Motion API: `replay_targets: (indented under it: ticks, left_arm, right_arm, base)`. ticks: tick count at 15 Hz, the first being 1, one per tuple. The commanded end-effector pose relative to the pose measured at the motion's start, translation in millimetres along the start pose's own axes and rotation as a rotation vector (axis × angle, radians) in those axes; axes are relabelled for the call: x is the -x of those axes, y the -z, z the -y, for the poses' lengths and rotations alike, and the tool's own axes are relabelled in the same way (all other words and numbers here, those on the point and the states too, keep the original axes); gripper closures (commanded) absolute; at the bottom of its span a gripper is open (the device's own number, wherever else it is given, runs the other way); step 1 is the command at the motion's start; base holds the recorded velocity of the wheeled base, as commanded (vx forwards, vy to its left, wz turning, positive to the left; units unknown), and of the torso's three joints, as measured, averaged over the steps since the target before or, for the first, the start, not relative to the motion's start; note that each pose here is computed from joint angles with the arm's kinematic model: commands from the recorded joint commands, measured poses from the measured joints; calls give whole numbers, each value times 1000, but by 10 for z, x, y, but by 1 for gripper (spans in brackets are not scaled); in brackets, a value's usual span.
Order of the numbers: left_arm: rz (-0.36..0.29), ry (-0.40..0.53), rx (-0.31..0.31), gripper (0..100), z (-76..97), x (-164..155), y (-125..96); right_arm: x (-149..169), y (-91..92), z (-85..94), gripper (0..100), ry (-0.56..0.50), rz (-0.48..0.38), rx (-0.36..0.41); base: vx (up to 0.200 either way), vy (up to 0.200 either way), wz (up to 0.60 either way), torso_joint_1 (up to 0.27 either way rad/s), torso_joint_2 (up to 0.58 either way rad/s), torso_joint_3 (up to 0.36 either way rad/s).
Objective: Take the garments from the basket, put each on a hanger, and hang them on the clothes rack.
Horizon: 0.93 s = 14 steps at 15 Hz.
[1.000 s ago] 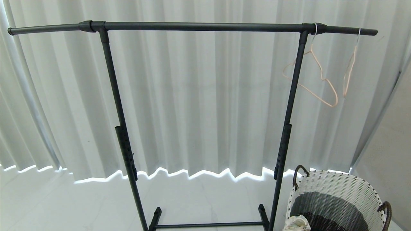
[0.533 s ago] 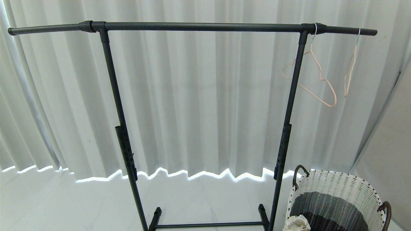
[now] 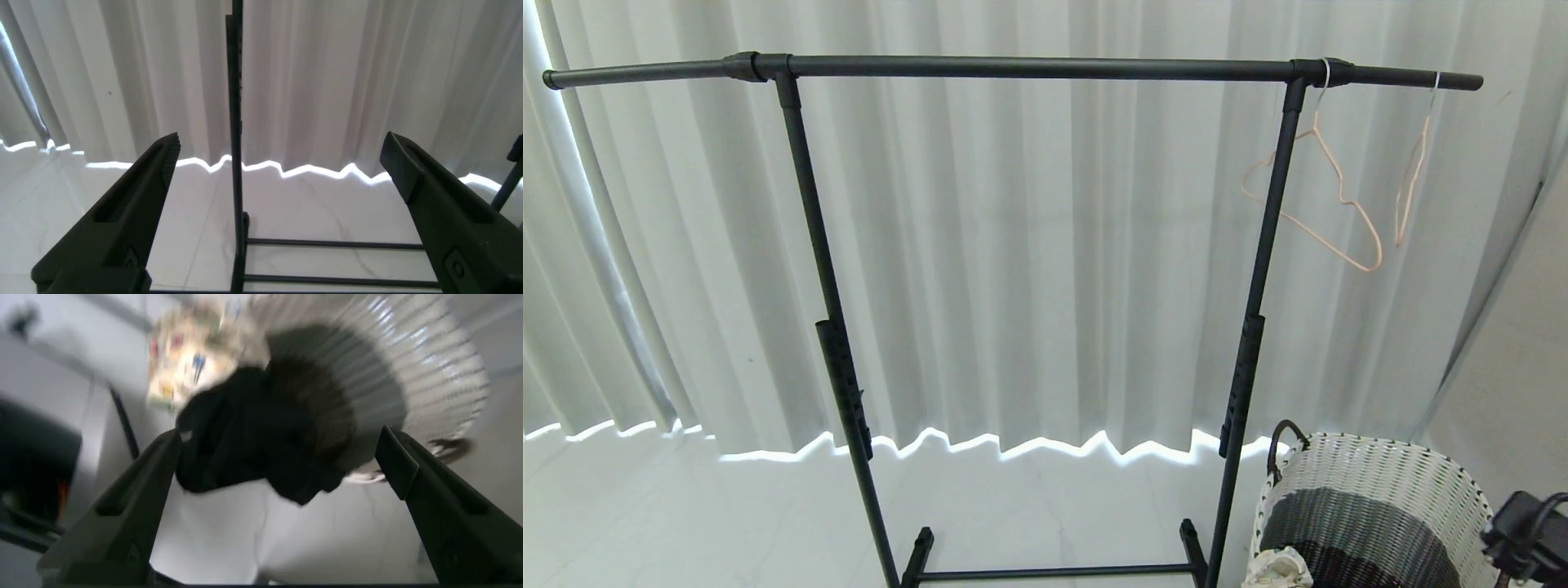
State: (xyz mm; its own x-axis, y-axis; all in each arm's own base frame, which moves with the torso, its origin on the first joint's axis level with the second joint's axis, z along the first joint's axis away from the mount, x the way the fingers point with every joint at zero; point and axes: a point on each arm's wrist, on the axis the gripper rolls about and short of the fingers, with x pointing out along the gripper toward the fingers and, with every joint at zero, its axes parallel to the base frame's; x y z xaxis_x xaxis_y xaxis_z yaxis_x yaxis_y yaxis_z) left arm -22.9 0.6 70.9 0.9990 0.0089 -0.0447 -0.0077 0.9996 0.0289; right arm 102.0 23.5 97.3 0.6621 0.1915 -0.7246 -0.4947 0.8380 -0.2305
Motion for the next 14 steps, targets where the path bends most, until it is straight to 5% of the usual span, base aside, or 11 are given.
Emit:
replay_targets:
  ticks: [1,5,14]
  left_arm:
    - [0,0,0,0,0,0,0]
    - [0,0,0,0,0,0,0]
    - [0,0,2,0,0,0,0]
  right_arm:
    - [-555,122,-45,0,-99,-265,61]
    - [-952,142,-27,0,-83,-358,68]
    - [-1327,100,38,0,43,-342,78]
  base:
    - [0,0,0,0,0,0]
    - [0,0,0,0,0,0]
    - [0,0,0,0,0,0]
